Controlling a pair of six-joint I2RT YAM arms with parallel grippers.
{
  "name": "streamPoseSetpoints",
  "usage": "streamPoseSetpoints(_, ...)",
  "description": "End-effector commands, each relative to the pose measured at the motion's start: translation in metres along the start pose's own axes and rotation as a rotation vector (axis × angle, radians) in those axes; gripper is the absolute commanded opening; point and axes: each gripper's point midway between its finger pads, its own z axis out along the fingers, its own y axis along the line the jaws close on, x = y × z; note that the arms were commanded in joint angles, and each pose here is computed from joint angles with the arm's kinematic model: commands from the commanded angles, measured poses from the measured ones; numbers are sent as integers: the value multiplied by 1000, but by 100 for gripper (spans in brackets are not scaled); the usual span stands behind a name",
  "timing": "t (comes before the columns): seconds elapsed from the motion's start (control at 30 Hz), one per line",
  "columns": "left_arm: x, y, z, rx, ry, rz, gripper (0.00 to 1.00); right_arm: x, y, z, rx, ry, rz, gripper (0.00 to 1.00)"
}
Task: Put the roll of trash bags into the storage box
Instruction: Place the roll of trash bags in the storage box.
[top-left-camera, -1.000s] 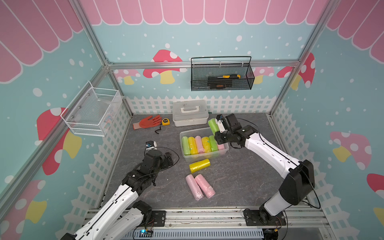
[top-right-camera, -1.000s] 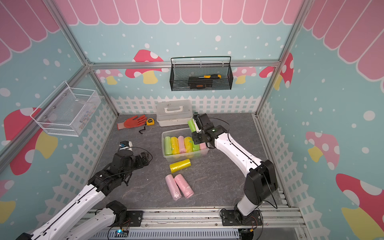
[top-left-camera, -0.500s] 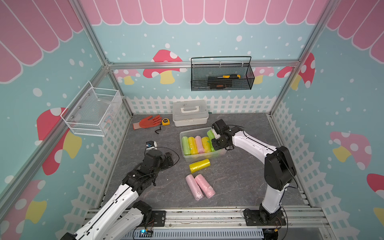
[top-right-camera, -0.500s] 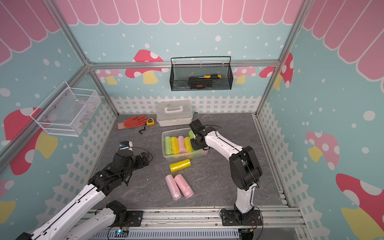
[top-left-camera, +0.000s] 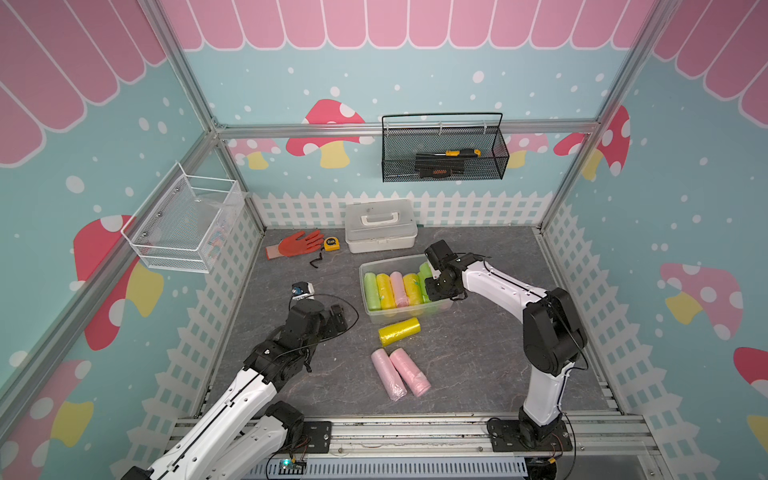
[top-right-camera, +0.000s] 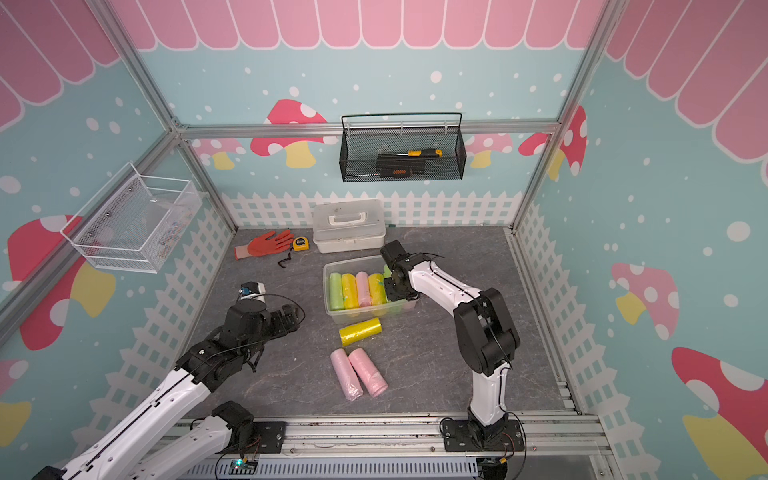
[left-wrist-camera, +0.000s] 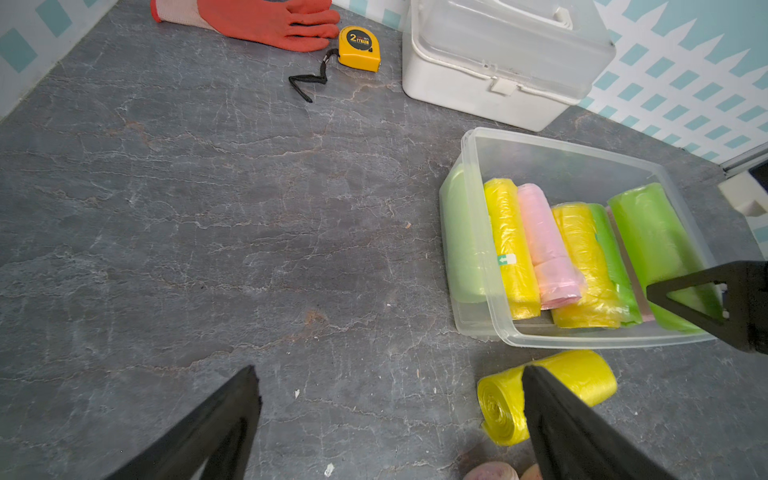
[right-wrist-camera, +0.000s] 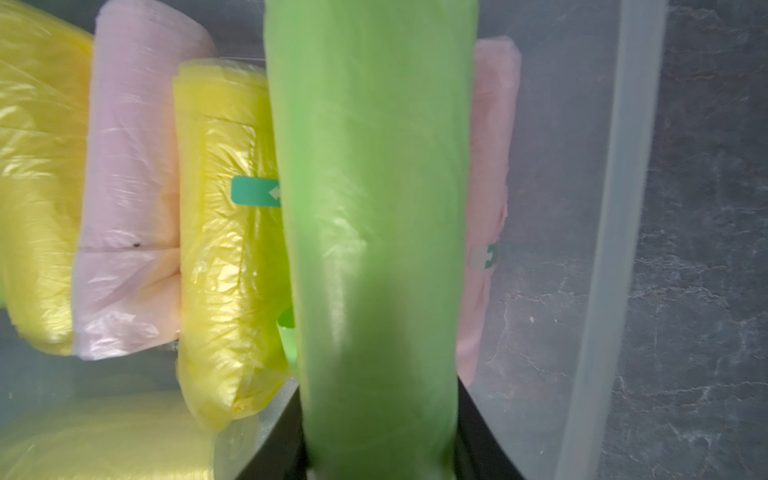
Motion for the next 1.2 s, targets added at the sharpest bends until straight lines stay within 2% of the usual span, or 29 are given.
streamPoseSetpoints(0.0, -10, -2, -8, 17, -24, -21, 99, 10, -6, 7, 26, 34, 16, 47)
streamPoseSetpoints(0.07, -10, -2, -9, 18, -28, -22, 99, 10, -8, 5, 32, 30, 13, 60)
streamPoseSetpoints(0.2, -9, 0, -8, 8, -31, -22, 99, 8, -10, -6, 34, 3, 10, 69)
streamPoseSetpoints(0.4, -8, -1, -6, 7, -17, -19, 99, 1, -11, -38, 8, -91, 3, 70)
streamPoseSetpoints(0.63, -4, 2, -1, -11, -6, -21, 99, -5, -31, -109, 27, -358, 7, 68)
streamPoseSetpoints(0.93, 0, 5, 7, -37, 22, -15, 99, 12, -40, -187, -74, -681, 19, 68)
streamPoseSetpoints(1.07, 3, 7, 11, -51, 36, -13, 99, 32, -50, -193, -69, -734, 54, 68)
streamPoseSetpoints(1.17, 4, 6, 13, -45, 50, -13, 99, 54, -52, -181, -104, -734, 82, 68)
